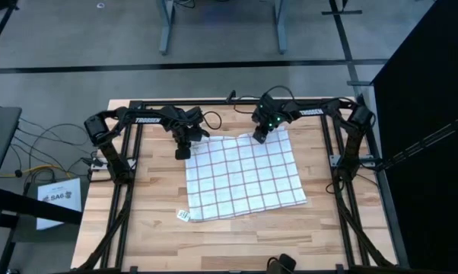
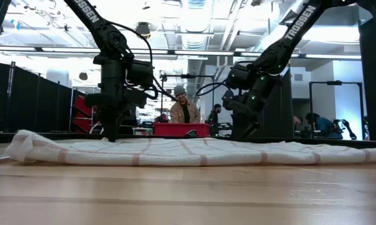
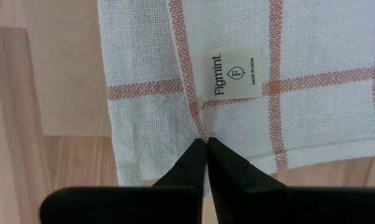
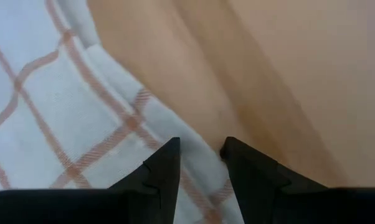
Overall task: Roll towel
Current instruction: Fold the towel
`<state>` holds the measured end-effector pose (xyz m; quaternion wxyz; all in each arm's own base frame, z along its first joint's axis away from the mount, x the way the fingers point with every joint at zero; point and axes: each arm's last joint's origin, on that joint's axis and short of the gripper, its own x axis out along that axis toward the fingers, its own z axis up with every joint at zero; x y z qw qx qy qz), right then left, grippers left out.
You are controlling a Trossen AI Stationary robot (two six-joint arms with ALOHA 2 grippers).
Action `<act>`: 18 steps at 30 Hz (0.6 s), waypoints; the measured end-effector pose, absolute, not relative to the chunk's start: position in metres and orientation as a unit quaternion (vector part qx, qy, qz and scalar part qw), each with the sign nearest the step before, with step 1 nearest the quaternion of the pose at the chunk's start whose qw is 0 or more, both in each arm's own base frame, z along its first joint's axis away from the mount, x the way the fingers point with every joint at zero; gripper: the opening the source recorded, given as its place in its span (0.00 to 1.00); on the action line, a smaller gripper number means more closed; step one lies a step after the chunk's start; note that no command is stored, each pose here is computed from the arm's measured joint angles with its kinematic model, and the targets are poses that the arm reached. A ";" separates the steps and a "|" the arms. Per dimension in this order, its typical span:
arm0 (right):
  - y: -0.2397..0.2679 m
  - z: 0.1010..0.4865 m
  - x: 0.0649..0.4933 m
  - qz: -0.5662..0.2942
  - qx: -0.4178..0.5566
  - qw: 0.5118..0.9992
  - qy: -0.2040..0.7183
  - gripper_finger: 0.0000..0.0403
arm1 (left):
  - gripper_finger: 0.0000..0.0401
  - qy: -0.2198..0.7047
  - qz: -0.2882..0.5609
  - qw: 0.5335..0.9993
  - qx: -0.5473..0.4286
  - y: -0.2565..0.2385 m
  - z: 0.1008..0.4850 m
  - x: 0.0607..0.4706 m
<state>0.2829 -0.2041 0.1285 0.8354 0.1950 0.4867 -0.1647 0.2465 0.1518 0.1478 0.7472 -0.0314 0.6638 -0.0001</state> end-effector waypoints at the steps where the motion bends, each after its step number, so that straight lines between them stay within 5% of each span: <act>1: -0.206 0.129 0.282 -0.168 0.196 0.835 0.485 0.29 | 0.00 0.664 0.000 0.747 -0.032 0.152 0.148 0.246; 18: -0.208 0.120 0.275 -0.165 0.187 0.829 0.501 0.29 | 0.00 0.671 -0.002 0.740 -0.036 0.150 0.149 0.244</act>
